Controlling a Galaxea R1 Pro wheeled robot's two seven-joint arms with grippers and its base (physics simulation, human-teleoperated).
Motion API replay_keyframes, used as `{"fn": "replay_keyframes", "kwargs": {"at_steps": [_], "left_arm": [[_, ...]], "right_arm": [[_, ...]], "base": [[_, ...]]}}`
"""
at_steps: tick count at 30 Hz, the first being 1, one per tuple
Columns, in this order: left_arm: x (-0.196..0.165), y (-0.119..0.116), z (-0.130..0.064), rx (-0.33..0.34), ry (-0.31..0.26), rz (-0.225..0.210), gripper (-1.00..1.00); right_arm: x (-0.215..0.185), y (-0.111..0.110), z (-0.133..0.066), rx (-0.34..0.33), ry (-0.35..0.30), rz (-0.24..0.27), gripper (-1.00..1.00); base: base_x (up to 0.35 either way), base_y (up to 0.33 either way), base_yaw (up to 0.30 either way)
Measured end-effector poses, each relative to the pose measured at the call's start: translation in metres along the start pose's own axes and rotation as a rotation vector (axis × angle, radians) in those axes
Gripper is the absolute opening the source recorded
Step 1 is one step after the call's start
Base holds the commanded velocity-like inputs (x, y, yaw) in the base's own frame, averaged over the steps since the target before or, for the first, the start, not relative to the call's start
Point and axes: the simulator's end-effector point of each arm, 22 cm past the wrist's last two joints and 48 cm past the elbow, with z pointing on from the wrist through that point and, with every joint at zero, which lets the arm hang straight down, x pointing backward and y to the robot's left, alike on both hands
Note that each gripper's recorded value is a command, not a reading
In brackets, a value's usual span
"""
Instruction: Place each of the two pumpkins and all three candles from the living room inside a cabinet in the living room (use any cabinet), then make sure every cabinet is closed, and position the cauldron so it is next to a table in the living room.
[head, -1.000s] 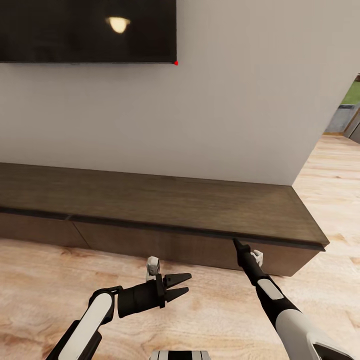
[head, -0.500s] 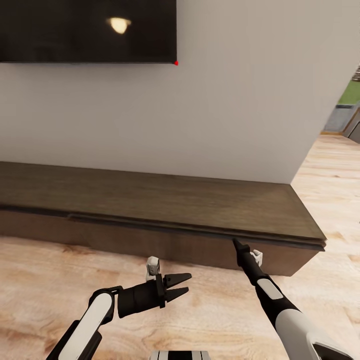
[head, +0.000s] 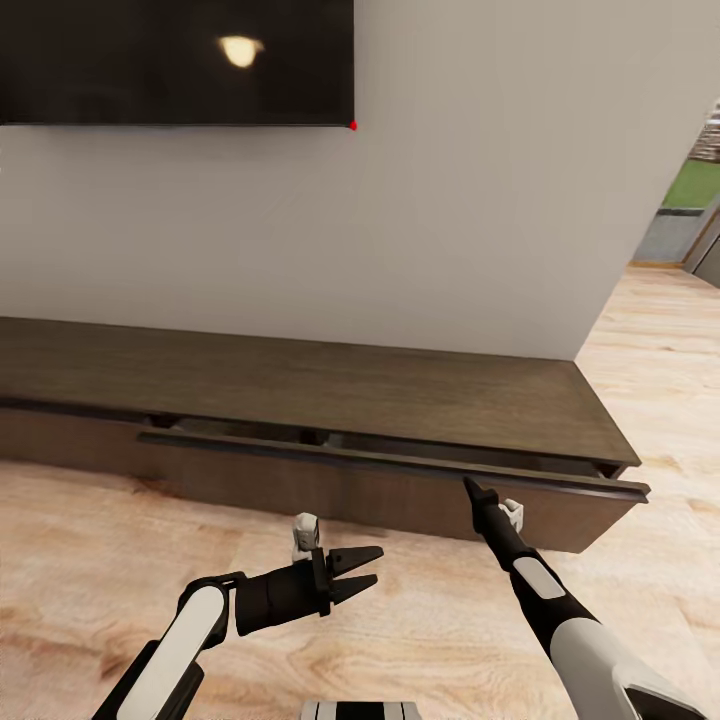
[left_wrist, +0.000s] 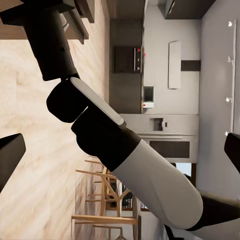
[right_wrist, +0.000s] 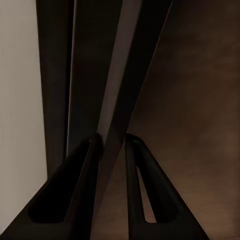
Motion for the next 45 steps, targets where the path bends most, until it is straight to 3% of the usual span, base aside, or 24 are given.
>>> {"fn": "replay_keyframes", "kwargs": {"at_steps": [45], "left_arm": [[0.0001,-0.0003,0.0002,0.001,0.001,0.001,1.00]], "right_arm": [[0.0090,0.0014,0.0013,-0.004,0.016,0.000,-1.00]], "base": [[-0.100,0.000,0.000]]}}
